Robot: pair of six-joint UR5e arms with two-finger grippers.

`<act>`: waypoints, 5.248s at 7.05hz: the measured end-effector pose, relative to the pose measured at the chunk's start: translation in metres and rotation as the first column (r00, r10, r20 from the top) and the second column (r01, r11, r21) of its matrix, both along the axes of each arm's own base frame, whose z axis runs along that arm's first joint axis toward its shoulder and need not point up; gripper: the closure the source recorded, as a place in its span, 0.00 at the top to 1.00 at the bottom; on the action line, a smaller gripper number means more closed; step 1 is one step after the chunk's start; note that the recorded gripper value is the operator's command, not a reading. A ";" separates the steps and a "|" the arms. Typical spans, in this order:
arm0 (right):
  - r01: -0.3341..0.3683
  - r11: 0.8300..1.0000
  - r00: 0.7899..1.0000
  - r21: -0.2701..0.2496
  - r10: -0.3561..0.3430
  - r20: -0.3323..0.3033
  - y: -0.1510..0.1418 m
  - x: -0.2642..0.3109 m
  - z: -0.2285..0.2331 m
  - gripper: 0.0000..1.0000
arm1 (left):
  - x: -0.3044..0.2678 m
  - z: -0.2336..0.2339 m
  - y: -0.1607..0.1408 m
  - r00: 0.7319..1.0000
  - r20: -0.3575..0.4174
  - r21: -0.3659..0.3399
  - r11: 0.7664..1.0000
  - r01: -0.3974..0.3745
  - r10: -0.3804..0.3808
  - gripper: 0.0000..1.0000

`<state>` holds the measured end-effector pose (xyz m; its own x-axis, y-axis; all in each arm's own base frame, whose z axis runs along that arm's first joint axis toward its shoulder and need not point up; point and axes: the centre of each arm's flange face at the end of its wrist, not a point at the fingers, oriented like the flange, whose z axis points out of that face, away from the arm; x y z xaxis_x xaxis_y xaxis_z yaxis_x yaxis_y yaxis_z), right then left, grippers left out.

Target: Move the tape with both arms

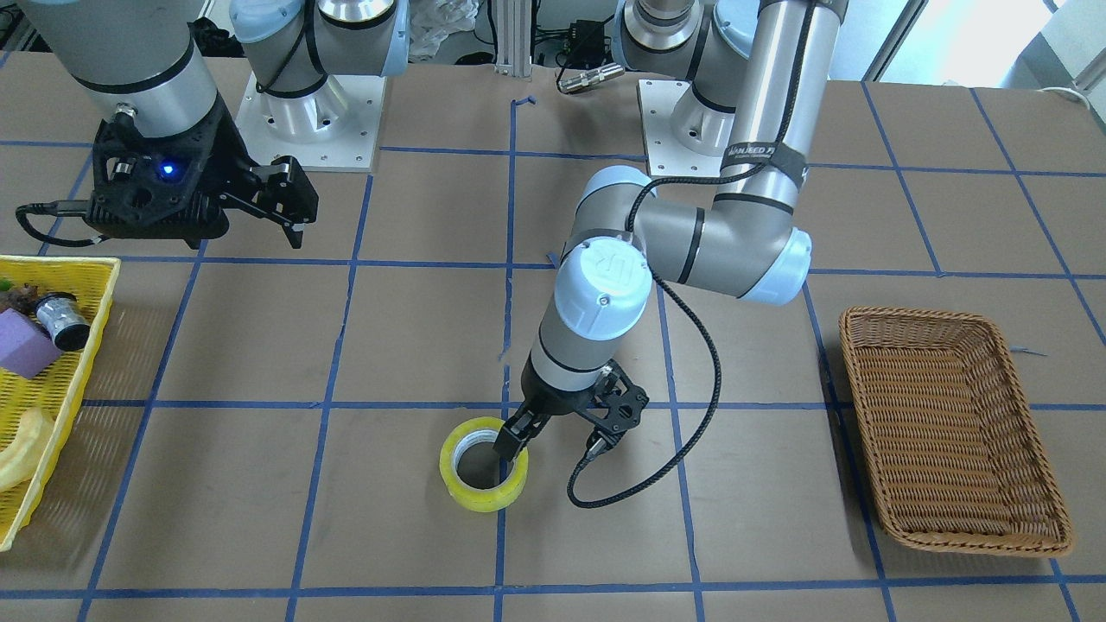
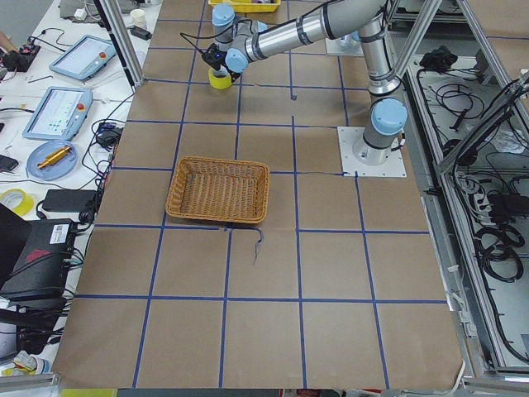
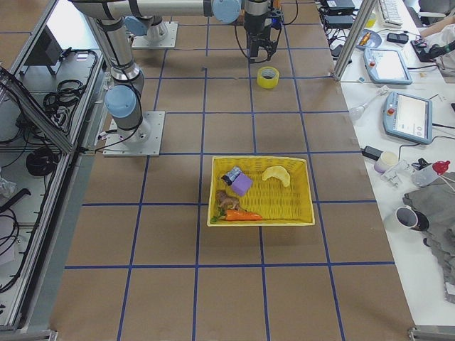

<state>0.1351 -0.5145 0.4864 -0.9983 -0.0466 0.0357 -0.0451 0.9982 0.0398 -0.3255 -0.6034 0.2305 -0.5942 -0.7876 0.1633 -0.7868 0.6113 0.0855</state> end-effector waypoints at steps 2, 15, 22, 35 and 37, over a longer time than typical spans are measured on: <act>0.010 1.000 1.000 0.011 -0.010 -0.001 0.003 0.000 0.002 1.00 | -0.018 -0.023 0.000 1.000 0.011 0.015 1.000 0.002 -0.002 0.32; 0.010 1.000 1.000 -0.012 -0.010 -0.012 0.011 0.000 0.014 1.00 | 0.388 0.098 -0.021 0.366 0.167 0.211 0.396 0.894 -0.916 0.00; -0.036 0.999 0.995 -0.018 0.037 0.097 0.015 0.009 0.019 1.00 | 0.586 0.024 0.005 0.440 0.121 0.200 0.456 0.867 -0.890 1.00; -0.007 0.999 0.999 0.032 0.005 0.049 0.016 -0.005 0.009 1.00 | 0.152 0.269 0.123 0.578 0.250 0.089 0.613 0.785 -0.777 1.00; -0.009 0.999 0.999 0.039 0.007 0.046 0.017 -0.005 0.008 1.00 | 0.150 0.274 0.123 0.588 0.226 0.052 0.612 0.789 -0.777 1.00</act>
